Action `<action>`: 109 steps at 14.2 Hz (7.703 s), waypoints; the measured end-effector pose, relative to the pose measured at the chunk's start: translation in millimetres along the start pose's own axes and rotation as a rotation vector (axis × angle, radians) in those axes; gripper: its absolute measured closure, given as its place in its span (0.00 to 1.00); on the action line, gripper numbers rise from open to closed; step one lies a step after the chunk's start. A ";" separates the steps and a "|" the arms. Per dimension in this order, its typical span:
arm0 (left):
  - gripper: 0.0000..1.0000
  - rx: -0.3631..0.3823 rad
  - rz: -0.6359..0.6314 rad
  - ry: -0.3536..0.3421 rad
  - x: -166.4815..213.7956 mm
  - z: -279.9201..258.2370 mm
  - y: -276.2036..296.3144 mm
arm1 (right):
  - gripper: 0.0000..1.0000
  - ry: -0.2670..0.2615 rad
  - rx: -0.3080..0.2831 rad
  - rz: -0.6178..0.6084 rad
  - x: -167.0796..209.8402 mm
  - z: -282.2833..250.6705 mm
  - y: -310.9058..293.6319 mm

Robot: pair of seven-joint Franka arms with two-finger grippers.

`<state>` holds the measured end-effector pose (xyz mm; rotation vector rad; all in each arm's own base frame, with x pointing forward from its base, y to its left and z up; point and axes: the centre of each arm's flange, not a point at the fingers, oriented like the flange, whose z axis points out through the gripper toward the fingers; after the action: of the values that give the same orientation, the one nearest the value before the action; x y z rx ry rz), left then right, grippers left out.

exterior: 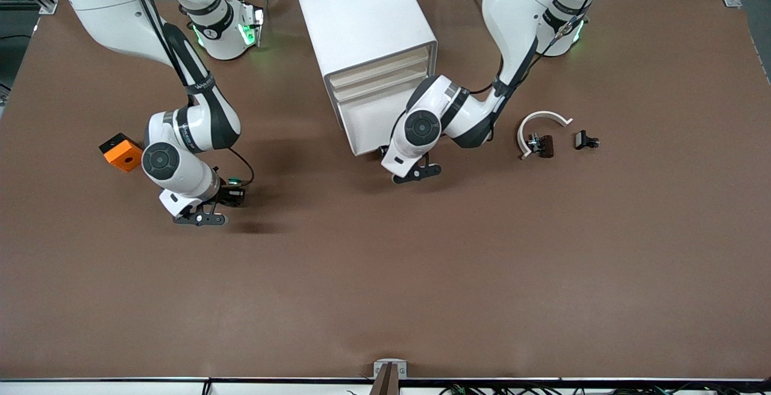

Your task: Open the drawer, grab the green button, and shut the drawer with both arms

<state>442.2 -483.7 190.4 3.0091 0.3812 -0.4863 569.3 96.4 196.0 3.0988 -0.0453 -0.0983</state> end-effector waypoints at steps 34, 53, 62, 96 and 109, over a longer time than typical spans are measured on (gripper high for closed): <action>0.00 -0.156 -0.221 0.082 66.6 -107.2 -22.3 | 0.00 0.064 0.026 -0.031 -33.3 -418.5 111.9; 0.00 -0.004 -0.038 0.335 168.2 -454.4 -338.5 | 0.00 0.121 0.060 -0.022 -35.4 -453.3 123.9; 0.00 0.073 0.137 0.306 109.0 -502.9 -367.5 | 0.00 0.132 0.044 -0.017 -35.1 -459.5 127.8; 0.00 0.077 0.242 0.308 21.0 -486.9 -370.6 | 0.00 0.119 0.044 -0.040 -35.8 -458.1 114.9; 0.00 0.073 0.229 0.323 20.5 -494.1 -379.4 | 0.00 0.077 0.023 -0.039 -39.8 -453.9 117.1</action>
<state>513.5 -59.0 641.0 3.1478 0.0316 0.0039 555.4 -1.2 656.1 3.1235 0.0170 0.0201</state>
